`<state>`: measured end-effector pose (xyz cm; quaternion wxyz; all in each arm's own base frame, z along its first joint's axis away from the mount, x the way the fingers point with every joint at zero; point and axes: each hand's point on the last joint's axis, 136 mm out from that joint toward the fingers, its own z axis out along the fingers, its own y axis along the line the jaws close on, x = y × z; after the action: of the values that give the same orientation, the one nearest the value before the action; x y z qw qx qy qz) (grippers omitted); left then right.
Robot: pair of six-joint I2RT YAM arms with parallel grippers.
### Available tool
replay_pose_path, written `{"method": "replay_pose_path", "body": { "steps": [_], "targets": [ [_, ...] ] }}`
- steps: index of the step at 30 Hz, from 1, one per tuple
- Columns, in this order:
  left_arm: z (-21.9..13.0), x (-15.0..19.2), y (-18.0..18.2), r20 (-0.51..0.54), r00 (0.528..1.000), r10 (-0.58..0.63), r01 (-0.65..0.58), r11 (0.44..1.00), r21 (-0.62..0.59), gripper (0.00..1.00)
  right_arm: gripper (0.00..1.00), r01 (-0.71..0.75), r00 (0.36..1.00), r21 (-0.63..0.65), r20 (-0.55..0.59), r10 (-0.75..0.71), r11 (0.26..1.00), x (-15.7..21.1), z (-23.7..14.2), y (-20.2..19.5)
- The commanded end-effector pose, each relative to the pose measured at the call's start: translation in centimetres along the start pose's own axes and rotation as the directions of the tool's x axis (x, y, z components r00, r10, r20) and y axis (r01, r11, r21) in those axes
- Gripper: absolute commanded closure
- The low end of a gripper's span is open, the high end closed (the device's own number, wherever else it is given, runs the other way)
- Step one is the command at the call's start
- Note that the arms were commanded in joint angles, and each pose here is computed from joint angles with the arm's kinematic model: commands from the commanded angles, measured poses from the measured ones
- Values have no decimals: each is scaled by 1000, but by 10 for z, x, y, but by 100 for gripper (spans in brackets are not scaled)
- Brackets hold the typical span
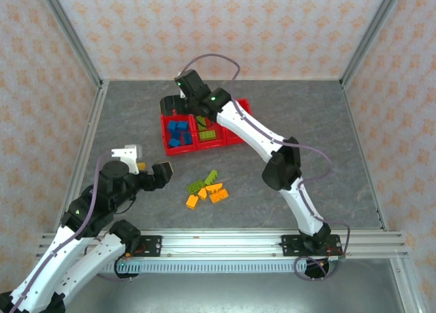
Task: Sort the legos into containers by color
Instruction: Place the lego in the container.
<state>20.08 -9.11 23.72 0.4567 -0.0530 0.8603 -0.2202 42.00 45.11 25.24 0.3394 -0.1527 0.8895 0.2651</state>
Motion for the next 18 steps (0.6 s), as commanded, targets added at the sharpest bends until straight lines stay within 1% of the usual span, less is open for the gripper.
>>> {"method": "replay_pose_path", "body": {
  "steps": [1, 5, 9, 14, 18],
  "targets": [
    [6, 3, 1, -14, 1000, 8, -8, 1000, -2, 1, 0, 34, 999, 111, -1, -34, 993, 3, -33, -9],
    [12, 8, -1, -49, 999, 18, -18, 1000, 3, 1, 0, 40, 999, 205, -33, -34, 978, 16, -49, -24],
    [21, 21, -9, -122, 991, 46, -41, 998, 45, 1, 0, 7, 997, 272, -75, 14, 962, 38, -61, -40],
    [37, 45, -18, -256, 962, 92, -72, 993, 89, 1, 0, -48, 983, 351, -148, 106, 935, 94, -63, -64],
    [47, 61, -20, -334, 935, 116, -91, 992, 90, 1, 3, -119, 966, 379, -167, 195, 918, 139, -64, -78]
  ]
}}
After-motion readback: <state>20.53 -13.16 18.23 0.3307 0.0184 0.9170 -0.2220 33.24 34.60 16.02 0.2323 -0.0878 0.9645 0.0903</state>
